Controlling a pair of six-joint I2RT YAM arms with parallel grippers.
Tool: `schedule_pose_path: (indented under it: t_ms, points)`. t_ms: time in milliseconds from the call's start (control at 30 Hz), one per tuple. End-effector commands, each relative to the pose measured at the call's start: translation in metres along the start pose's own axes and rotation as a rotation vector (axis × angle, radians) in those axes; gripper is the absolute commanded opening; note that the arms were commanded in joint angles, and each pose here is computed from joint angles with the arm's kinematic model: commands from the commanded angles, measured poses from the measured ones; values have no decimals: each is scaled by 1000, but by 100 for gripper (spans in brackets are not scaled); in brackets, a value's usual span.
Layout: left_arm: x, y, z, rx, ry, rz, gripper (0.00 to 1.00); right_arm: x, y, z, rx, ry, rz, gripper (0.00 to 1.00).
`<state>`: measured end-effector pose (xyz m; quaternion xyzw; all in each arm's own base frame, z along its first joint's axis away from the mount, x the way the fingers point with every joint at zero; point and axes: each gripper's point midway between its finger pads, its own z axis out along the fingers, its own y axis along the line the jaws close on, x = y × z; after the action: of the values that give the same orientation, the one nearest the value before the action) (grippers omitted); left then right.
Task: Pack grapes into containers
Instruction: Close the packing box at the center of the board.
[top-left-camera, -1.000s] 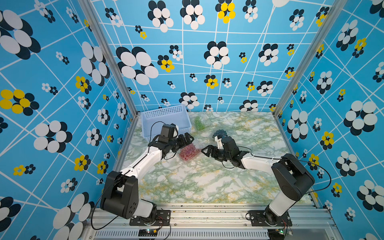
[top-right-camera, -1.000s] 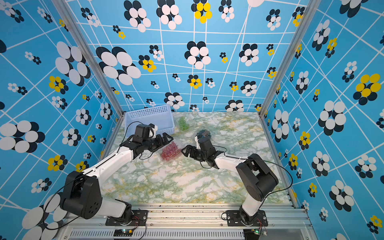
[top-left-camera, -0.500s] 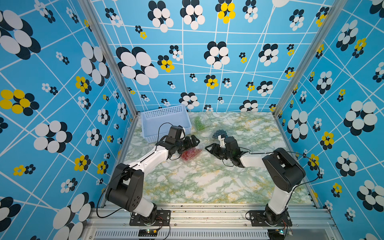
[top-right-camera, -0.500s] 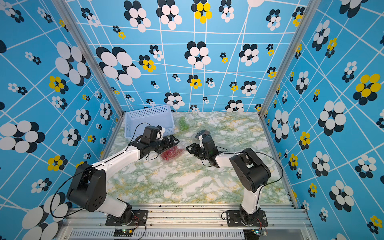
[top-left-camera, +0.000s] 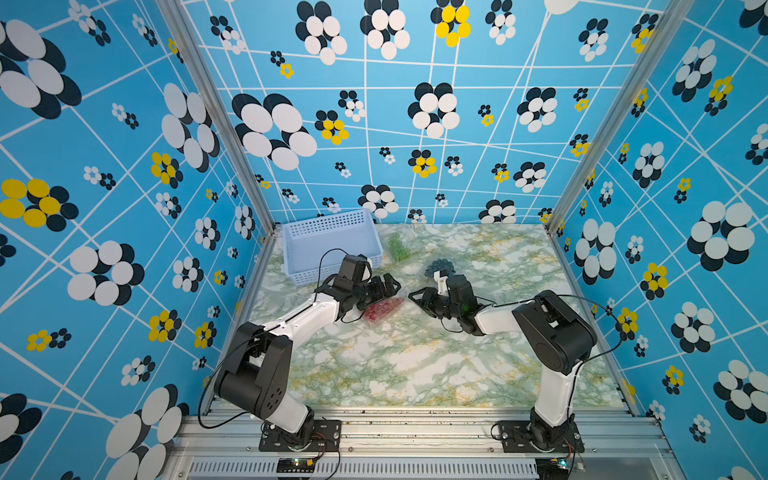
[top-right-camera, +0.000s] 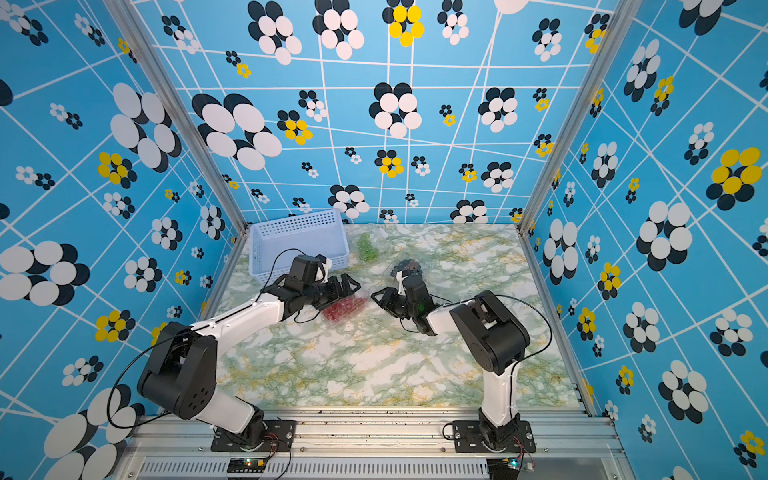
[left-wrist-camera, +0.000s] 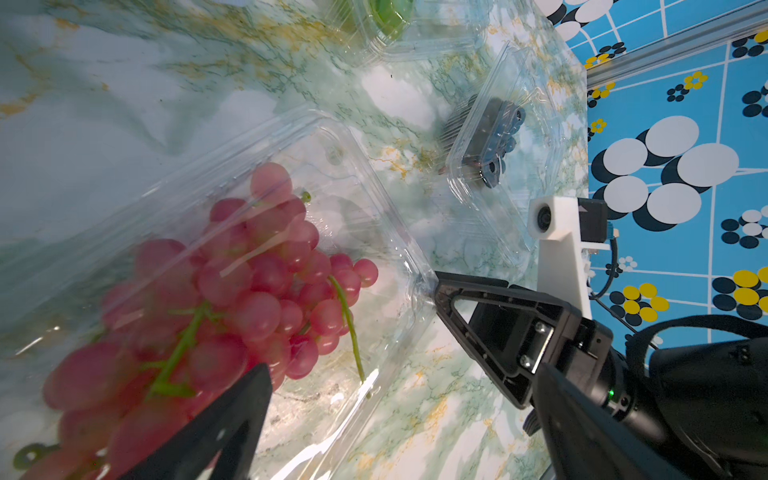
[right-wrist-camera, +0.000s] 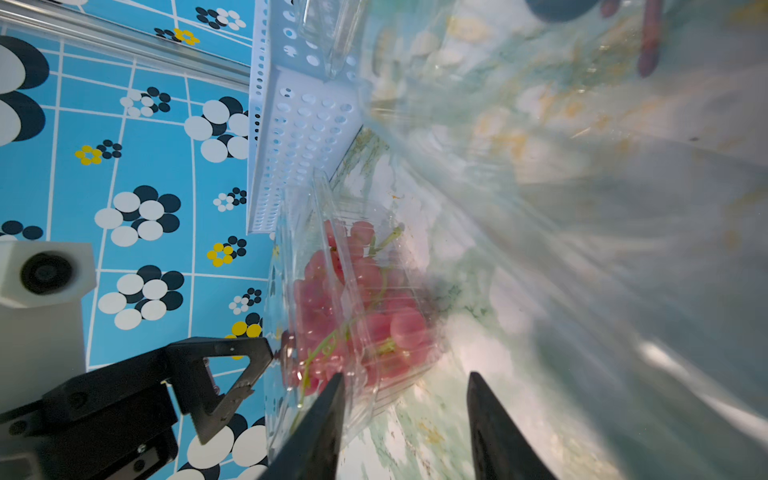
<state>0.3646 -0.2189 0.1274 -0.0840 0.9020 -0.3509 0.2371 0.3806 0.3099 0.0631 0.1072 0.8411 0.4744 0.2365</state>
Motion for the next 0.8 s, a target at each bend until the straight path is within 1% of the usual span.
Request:
schedule_pose_path:
  t_ms: [0, 567, 667, 767]
  points:
    - [7, 8, 6, -16, 14, -8, 100, -7, 9, 6, -40, -8, 3, 42]
    - [13, 16, 12, -23, 25, -17, 100, -3, 15, 14, -67, 2, 13, 31]
    - [14, 18, 12, -27, 27, -20, 100, -1, 16, 16, -66, 5, 15, 28]
    - [15, 20, 12, -29, 29, -20, 99, 2, 15, 19, -66, 9, 22, 22]
